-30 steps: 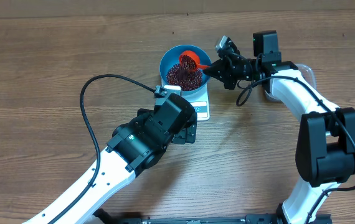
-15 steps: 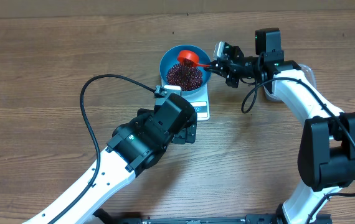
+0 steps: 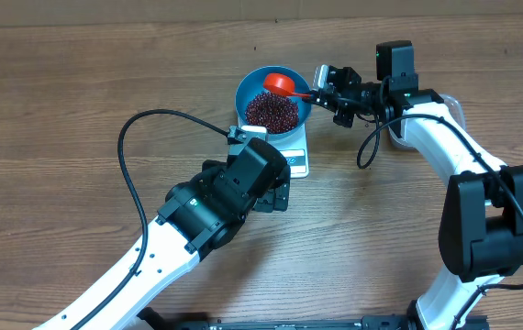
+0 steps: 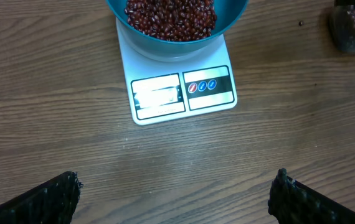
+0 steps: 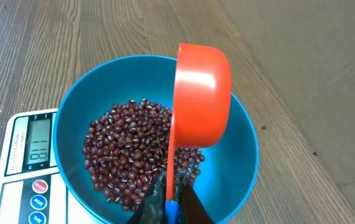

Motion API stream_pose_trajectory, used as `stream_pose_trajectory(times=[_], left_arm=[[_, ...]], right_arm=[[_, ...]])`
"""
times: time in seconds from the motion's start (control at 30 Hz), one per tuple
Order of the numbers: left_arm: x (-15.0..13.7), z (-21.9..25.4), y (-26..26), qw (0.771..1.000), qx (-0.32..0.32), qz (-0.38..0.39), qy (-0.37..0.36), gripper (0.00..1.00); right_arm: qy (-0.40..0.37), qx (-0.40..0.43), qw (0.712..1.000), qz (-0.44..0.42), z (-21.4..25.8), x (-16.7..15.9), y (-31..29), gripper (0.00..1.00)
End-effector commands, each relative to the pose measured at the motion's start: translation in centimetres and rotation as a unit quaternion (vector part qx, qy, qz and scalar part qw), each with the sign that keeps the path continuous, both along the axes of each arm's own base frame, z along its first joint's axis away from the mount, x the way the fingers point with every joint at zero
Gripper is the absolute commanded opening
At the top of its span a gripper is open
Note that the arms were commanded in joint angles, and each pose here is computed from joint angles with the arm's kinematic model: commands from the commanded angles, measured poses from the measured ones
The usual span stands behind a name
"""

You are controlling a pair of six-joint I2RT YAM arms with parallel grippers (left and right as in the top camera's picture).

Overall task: Scoop item into bowl and weigh 150g on scale
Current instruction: 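Tilt the red cup over the blue bowl to pour beans, then carry the empty red cup back over the bean tub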

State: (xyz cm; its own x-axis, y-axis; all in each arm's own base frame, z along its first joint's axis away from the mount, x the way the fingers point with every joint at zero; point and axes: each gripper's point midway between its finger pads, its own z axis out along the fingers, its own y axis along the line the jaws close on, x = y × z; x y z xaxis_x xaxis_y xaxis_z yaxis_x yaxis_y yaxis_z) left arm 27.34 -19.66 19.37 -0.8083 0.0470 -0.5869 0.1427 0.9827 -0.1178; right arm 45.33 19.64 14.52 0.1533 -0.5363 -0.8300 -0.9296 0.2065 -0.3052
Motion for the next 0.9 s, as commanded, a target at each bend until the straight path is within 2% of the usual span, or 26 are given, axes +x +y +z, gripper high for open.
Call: stream_pose_trajectory(times=[0.0,0.27,0.57,0.77,0.87], left_arm=[[0.1,0.1,0.0,1.000,-0.001,0.007,-0.002,1.00],[0.1,0.1,0.0,1.000,-0.001,0.007,-0.002,1.00],[0.1,0.1,0.0,1.000,-0.001,0.007,-0.002,1.00],[0.1,0.1,0.0,1.000,-0.001,0.007,-0.002,1.00],[0.1,0.1,0.0,1.000,-0.001,0.007,-0.002,1.00]], right_arm=[[-0.021,0.002,1.000,0.004,1.7,-0.1,0.2,0.04],[-0.034,0.004,0.999,0.004,2.3,0.1,0.3,0.04],[-0.056,0.011,0.998,-0.001,5.2,-0.4,0.1,0.04],[-0.015,0.049,0.997,-0.051,8.5,-0.8,-1.1,0.04],[0.009,0.078,0.991,-0.105,11.0,-0.6,-3.2,0.04]])
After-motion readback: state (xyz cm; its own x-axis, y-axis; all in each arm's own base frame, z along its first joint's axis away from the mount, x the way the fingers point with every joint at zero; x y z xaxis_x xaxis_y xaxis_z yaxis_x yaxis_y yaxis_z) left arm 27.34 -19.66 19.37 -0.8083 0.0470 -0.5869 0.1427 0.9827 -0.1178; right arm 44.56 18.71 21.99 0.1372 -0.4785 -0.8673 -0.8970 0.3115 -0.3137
